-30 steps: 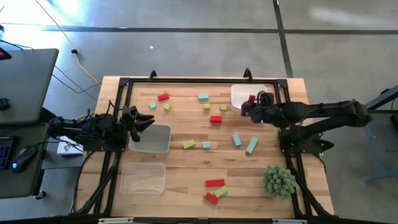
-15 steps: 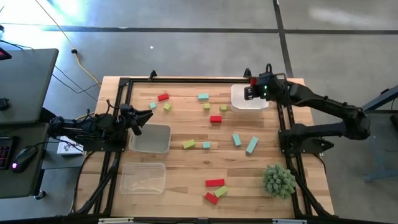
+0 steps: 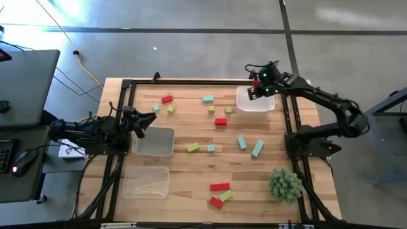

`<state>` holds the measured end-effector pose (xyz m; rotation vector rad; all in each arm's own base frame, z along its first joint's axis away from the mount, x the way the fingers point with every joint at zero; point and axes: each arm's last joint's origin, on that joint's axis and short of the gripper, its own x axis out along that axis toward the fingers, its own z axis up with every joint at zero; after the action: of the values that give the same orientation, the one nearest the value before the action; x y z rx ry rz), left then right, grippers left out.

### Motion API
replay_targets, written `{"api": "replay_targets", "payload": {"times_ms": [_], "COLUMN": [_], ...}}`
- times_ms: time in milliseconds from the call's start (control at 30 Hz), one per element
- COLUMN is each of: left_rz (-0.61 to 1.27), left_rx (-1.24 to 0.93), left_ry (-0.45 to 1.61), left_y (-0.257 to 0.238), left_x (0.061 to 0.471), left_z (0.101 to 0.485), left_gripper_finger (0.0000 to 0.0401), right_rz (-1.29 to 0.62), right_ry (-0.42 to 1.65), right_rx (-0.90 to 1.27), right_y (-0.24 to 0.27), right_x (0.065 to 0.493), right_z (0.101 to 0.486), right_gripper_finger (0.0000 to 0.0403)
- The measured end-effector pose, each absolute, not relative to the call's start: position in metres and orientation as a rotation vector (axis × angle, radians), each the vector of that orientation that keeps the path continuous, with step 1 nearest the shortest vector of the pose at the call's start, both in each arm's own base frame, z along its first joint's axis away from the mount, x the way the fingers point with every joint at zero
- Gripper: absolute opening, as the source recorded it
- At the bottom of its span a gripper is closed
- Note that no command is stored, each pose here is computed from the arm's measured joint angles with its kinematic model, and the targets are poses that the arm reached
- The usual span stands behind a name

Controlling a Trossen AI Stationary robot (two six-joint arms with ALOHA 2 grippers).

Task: Sort & place blocks by color
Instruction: Put the red block into the white bin

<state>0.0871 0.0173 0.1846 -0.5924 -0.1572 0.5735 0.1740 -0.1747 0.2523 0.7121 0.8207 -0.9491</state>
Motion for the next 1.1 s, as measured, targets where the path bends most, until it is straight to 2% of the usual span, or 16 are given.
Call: {"api": "replay_targets", "payload": {"times_ms": [367, 733, 1100], "left_rz": [0.573, 0.582, 0.645], "left_rx": [-0.592, -0.593, -0.381], "left_ry": [-0.157, -0.164, -0.235], "left_y": [0.017, 0.017, 0.019], "left_x": [0.087, 0.087, 0.078], "left_z": [0.185, 0.185, 0.217], "left_gripper_finger": [0.0122, 0.0122, 0.0122], "right_rz": [-0.918, -0.924, -0.956], "right_ry": [1.07, 1.136, 1.115], "right_rx": [0.818, 0.835, 0.875], "right_y": [-0.195, -0.199, -0.199], "right_x": [0.192, 0.196, 0.196], "right_z": [0.194, 0.177, 0.177], "right_gripper_finger": [0.0078, 0.0082, 0.0158]}}
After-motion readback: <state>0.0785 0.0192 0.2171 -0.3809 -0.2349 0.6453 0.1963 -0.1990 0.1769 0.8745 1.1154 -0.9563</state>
